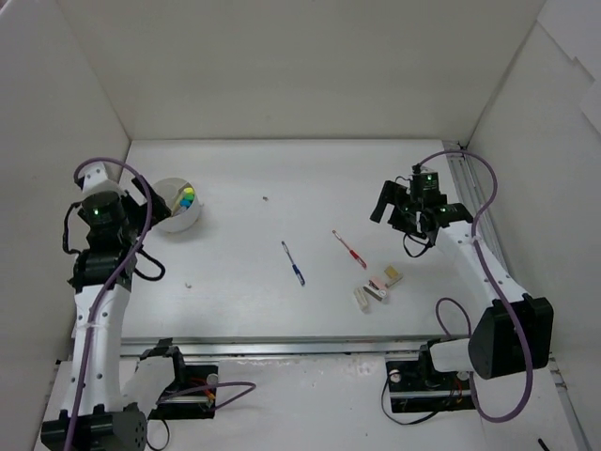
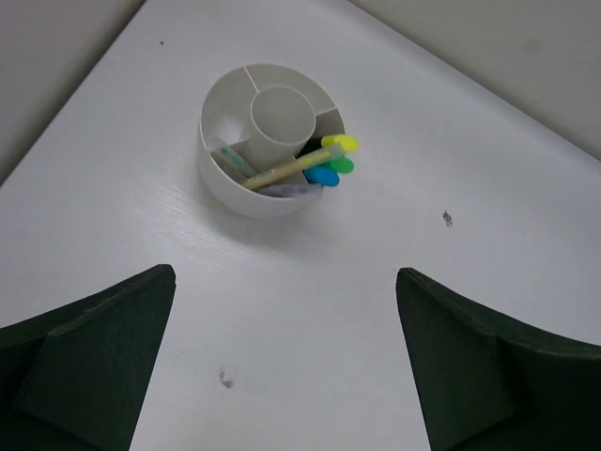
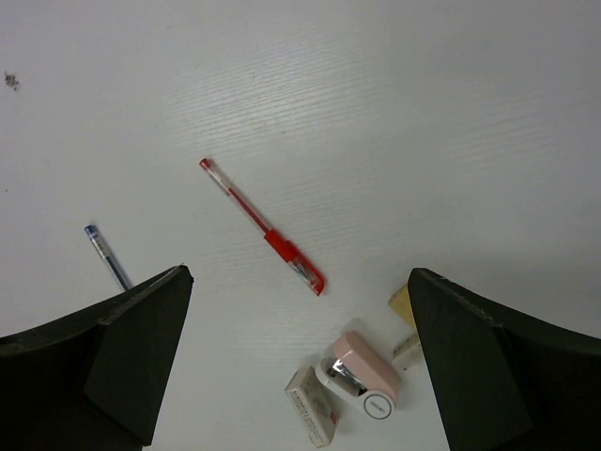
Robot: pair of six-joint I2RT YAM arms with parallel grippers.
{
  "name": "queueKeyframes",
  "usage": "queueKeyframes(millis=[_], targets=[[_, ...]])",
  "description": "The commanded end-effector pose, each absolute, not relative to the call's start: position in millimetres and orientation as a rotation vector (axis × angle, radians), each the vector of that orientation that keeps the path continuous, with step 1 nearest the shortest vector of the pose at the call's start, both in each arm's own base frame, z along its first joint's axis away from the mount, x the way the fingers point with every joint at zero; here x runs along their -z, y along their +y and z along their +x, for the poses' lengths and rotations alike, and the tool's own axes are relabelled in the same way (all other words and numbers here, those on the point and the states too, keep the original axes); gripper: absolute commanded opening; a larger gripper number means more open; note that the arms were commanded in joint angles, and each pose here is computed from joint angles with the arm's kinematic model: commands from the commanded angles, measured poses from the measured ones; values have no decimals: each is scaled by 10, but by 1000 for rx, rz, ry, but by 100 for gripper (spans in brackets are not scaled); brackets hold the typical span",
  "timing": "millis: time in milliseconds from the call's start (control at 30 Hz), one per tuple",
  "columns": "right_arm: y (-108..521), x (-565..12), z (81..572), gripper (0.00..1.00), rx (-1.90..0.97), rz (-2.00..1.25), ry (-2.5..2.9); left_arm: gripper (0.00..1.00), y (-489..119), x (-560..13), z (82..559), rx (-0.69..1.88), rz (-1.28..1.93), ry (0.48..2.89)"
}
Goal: Sort the stationery into containers
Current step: Pick up the pen from the center of the board.
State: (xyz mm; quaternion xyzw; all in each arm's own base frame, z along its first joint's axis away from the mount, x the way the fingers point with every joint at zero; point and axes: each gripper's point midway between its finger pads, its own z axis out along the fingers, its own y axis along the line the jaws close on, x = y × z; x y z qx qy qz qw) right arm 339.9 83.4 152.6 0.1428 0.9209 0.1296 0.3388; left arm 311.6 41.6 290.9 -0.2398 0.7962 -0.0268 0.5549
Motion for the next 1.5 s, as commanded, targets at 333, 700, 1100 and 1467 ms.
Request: queueKeyframes(millis=[333, 700, 1100, 1467], targets=[[-13, -1058, 3922, 98, -116, 471, 2442, 99, -116, -3146, 2890, 320, -253, 1675], [-655, -996, 4866, 98, 73, 1116, 2165, 100, -117, -2974, 3024, 323, -251, 1740], [-926, -849, 5135, 98, 61, 1659, 1753, 99, -58, -2884, 3094, 290, -268, 1780], [-972, -545, 5127, 85, 109, 1720, 1751, 99, 46, -2830, 3157, 234, -304, 1803]])
